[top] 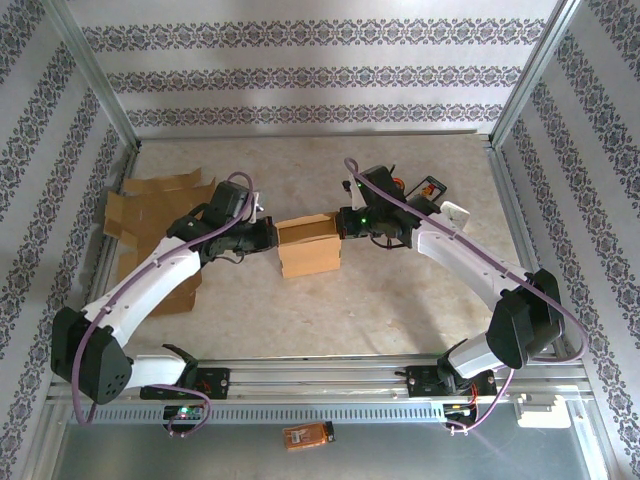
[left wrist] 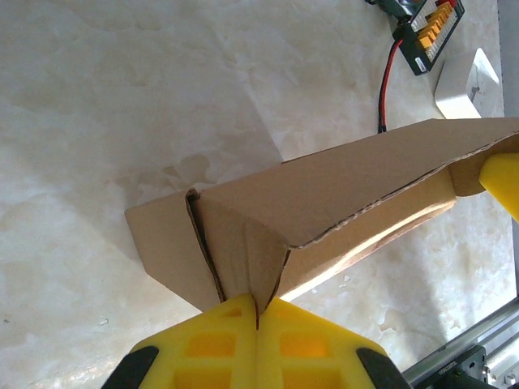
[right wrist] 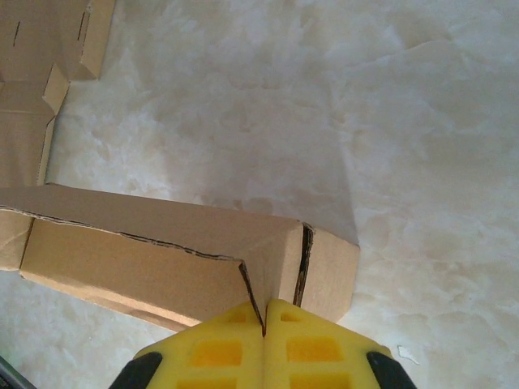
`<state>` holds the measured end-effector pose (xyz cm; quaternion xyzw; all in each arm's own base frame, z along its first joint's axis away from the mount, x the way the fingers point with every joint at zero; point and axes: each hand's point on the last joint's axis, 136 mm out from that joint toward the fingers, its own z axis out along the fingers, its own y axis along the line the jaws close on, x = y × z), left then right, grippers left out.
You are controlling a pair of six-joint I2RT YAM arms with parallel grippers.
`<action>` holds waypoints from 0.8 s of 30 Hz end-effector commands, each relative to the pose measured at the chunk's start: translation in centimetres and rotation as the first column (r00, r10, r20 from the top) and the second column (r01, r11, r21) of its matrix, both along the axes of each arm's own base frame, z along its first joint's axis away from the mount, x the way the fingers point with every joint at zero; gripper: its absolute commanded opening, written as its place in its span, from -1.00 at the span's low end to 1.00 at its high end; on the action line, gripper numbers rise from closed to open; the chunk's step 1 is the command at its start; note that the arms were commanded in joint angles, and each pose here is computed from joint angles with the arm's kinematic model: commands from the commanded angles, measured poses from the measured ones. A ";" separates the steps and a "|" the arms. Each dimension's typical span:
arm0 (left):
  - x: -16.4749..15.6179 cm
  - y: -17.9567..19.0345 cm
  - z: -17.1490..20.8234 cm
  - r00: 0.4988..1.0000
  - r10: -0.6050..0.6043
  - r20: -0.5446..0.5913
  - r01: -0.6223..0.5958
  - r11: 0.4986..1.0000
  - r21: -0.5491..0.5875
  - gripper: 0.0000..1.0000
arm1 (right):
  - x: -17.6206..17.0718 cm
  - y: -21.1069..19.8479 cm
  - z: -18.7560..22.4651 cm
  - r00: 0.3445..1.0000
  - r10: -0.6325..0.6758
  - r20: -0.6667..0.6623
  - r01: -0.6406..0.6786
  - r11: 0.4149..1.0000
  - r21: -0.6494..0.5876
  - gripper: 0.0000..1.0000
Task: Fold the paper box
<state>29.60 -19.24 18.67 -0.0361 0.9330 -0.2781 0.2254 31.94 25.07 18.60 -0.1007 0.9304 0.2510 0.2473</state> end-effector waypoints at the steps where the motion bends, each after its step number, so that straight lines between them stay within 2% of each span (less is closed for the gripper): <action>1: -1.5 1.5 -2.5 0.998 0.019 -0.065 -0.014 0.998 0.066 -1.00 | -2.4 -0.3 -2.7 0.996 0.040 -0.079 -0.045 0.996 -0.070 -1.00; 7: -2.2 1.9 -4.0 0.996 0.032 -0.087 -0.026 0.997 0.075 -1.00 | -3.4 0.0 -4.2 0.991 0.063 -0.115 -0.073 0.994 -0.085 -0.98; 10: -2.0 2.0 -2.8 0.998 0.036 -0.047 -0.033 0.997 0.067 -0.82 | -3.4 0.3 -3.1 0.992 0.069 -0.101 -0.076 0.995 -0.063 -0.88; 13: -1.7 2.2 -1.2 0.999 0.037 0.001 -0.037 0.997 0.064 -0.60 | -3.1 0.8 -0.9 0.995 0.075 -0.058 -0.077 0.997 -0.020 -0.69; 19: -1.6 2.2 0.7 0.998 0.031 0.055 -0.034 0.998 0.046 -0.37 | -2.9 0.7 2.1 0.997 0.077 0.013 -0.077 0.997 0.011 -0.41; 24: -1.6 2.1 2.4 0.994 0.037 0.106 -0.038 0.999 0.007 -0.23 | -2.8 0.3 4.6 0.996 0.066 0.068 -0.068 0.997 0.040 -0.30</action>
